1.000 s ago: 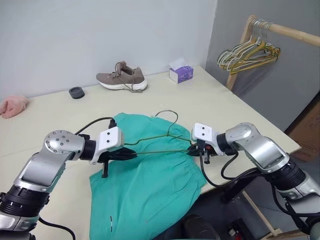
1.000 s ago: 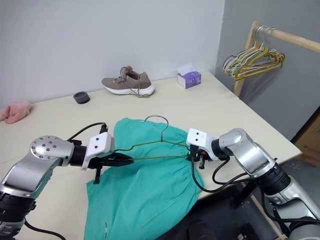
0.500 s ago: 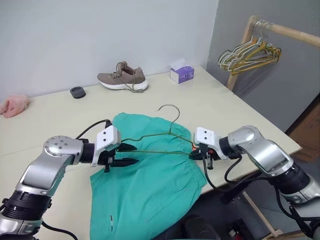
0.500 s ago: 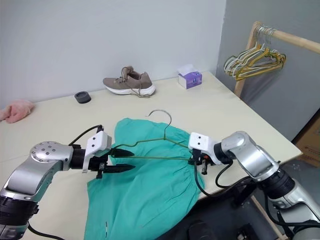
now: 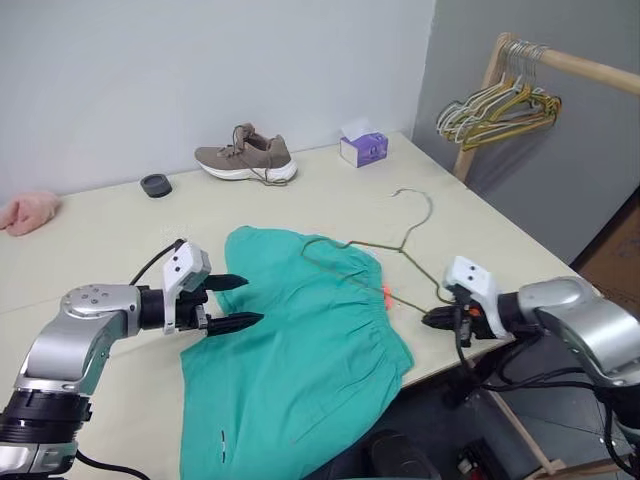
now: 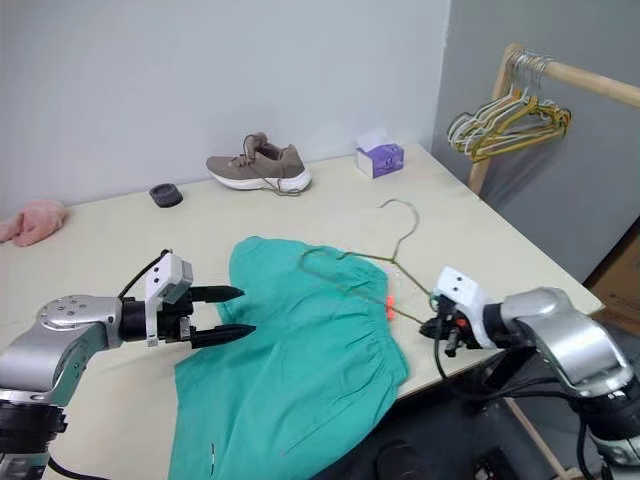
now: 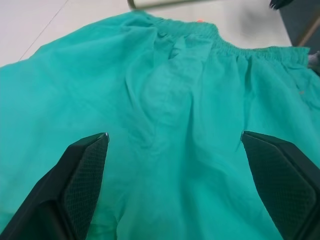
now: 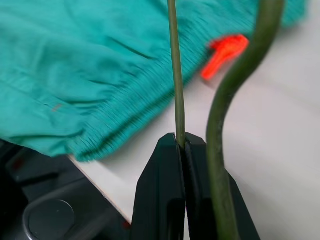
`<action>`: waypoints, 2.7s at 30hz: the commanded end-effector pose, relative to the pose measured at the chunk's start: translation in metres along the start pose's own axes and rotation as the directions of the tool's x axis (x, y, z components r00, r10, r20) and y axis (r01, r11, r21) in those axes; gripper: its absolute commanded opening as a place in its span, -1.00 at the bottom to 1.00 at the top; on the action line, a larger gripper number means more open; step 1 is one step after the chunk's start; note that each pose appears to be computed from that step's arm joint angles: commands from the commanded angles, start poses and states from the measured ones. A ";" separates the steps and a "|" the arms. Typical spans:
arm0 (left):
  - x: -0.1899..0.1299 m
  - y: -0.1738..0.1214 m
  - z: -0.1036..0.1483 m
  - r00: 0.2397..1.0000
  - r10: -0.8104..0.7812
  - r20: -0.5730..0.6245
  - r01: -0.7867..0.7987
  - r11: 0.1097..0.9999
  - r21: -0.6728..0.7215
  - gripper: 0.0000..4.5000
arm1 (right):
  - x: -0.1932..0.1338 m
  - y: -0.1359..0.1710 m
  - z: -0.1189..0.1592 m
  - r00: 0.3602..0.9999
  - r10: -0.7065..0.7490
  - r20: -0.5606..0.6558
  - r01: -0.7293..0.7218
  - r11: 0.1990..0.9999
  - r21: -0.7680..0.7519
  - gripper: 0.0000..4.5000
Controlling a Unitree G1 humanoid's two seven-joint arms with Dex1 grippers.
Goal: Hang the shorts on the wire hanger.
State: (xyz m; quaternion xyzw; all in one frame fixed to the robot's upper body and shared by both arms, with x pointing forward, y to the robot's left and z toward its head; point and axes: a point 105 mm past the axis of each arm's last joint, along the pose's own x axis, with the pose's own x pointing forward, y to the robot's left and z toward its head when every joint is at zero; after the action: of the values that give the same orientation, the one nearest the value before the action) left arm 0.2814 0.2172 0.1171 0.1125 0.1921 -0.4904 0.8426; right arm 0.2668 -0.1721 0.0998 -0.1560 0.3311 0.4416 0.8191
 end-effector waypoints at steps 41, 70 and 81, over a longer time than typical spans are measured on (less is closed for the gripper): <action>0.014 -0.001 0.018 0.998 0.059 0.034 -0.065 0.974 0.215 0.99 | -0.015 0.005 -0.041 0.987 0.042 -0.156 -0.010 0.980 0.198 -1.00; 0.001 0.017 0.018 0.980 0.177 0.085 -0.191 0.961 0.199 0.99 | -0.008 0.032 -0.040 0.957 0.276 -0.084 -0.170 0.775 0.609 -1.00; 0.002 0.015 0.020 0.981 0.169 0.091 -0.184 0.962 0.201 0.99 | 0.019 0.011 -0.021 0.974 0.225 -0.036 -0.146 0.739 0.658 -1.00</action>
State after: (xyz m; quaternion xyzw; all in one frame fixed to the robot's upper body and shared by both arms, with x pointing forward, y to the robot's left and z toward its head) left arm 0.2972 0.2156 0.1194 0.1922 0.1231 -0.4371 0.8699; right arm 0.2512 -0.1687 0.0656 0.1485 0.5312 0.3648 0.7502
